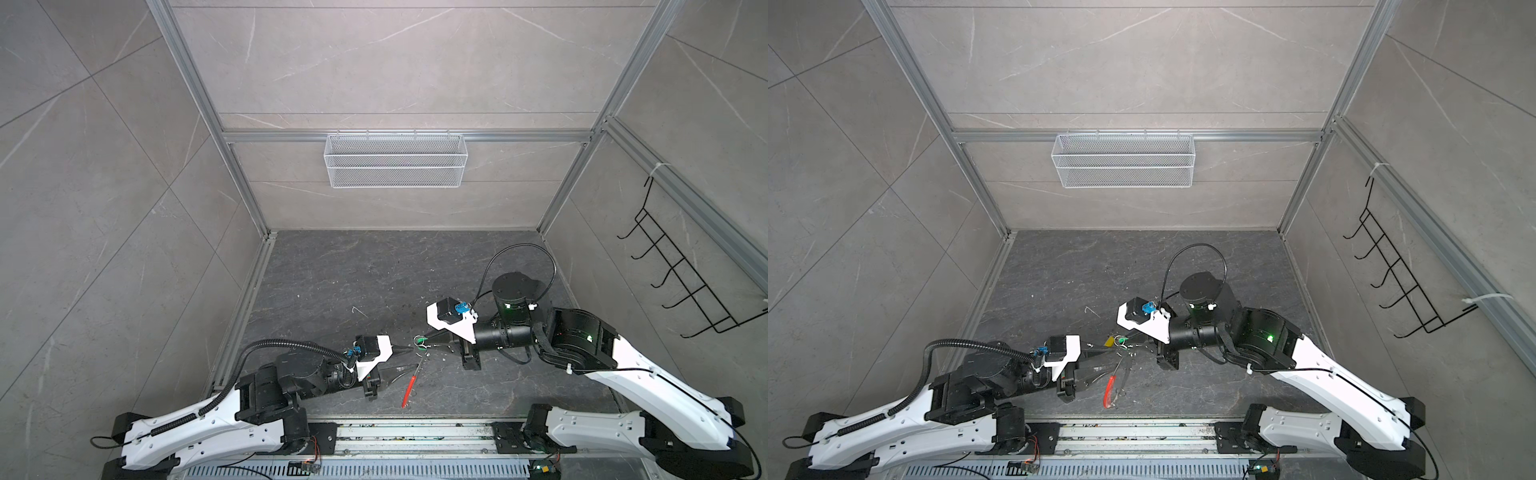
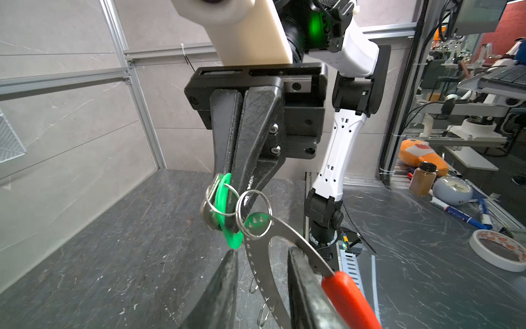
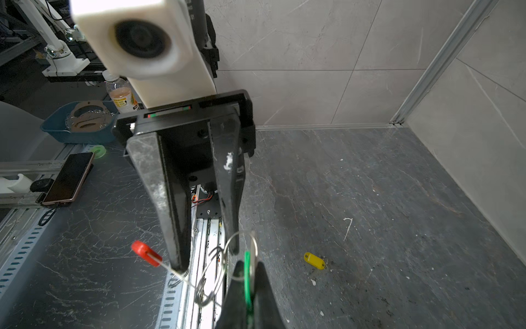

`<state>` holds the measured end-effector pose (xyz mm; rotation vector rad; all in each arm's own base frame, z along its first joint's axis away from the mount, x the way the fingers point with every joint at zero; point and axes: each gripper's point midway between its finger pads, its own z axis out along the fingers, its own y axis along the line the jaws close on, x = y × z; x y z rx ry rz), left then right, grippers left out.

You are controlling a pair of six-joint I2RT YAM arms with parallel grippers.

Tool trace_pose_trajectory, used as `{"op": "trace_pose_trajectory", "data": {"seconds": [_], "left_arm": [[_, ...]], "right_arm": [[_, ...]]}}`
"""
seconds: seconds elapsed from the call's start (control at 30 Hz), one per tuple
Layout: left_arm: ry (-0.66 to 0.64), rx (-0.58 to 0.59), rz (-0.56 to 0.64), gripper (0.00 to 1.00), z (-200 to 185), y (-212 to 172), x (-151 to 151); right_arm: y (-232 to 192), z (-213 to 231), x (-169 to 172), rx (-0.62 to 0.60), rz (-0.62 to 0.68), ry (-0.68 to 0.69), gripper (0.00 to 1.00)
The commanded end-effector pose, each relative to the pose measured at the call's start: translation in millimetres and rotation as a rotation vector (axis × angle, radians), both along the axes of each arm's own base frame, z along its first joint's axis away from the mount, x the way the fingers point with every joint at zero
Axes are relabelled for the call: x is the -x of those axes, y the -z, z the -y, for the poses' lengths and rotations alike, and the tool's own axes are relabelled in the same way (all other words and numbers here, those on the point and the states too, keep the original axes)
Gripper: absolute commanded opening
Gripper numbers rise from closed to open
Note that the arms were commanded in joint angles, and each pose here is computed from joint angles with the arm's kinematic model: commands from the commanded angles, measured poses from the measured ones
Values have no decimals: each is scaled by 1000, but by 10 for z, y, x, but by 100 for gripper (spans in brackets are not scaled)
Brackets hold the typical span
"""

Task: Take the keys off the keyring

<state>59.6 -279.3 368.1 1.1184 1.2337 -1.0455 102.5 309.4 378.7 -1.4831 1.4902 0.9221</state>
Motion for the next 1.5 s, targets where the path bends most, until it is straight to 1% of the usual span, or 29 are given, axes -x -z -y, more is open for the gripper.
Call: {"op": "trace_pose_trajectory", "data": {"seconds": [0.0,0.03,0.1,0.17,0.23,0.33,0.43,0.6,0.67,0.73,0.83,1.03,1.2,1.47], "left_arm": [[37,78,3,33,-50,-216,66],[44,81,-2,33,-51,-214,77],[55,80,-6,27,-45,-217,92],[11,73,-19,21,-56,-216,17],[-27,67,-28,20,-82,-200,-47],[-40,77,-42,21,-156,-235,-55],[-35,72,-56,28,-208,-252,-31],[-12,25,-90,31,-234,-255,9],[-4,28,-104,33,-261,-275,20],[18,40,-115,37,-286,-297,45],[69,47,-145,41,-273,-343,81],[153,15,-249,42,-113,-291,1],[174,37,-257,40,-114,-337,-32],[306,31,-285,30,-42,-371,86]], "right_arm": [[-40,-34,14,-29,-8,-17,0],[-40,-37,18,-31,-11,-19,0],[-49,-41,22,-33,-12,-22,0],[-57,-41,22,-35,-13,-21,0],[-67,-36,32,-37,-14,-23,0],[-66,-28,38,-35,-14,-24,0],[-62,-33,47,-34,-18,-31,0],[-54,-44,58,-33,-20,-42,0],[-65,-44,59,-35,-19,-43,0],[-61,-49,65,-35,-21,-46,0],[-55,-57,62,-32,-24,-48,0],[-70,-35,84,-37,-22,-52,0],[-51,-7,102,-36,-23,-54,0],[-28,22,95,-31,-9,-45,0]]}}
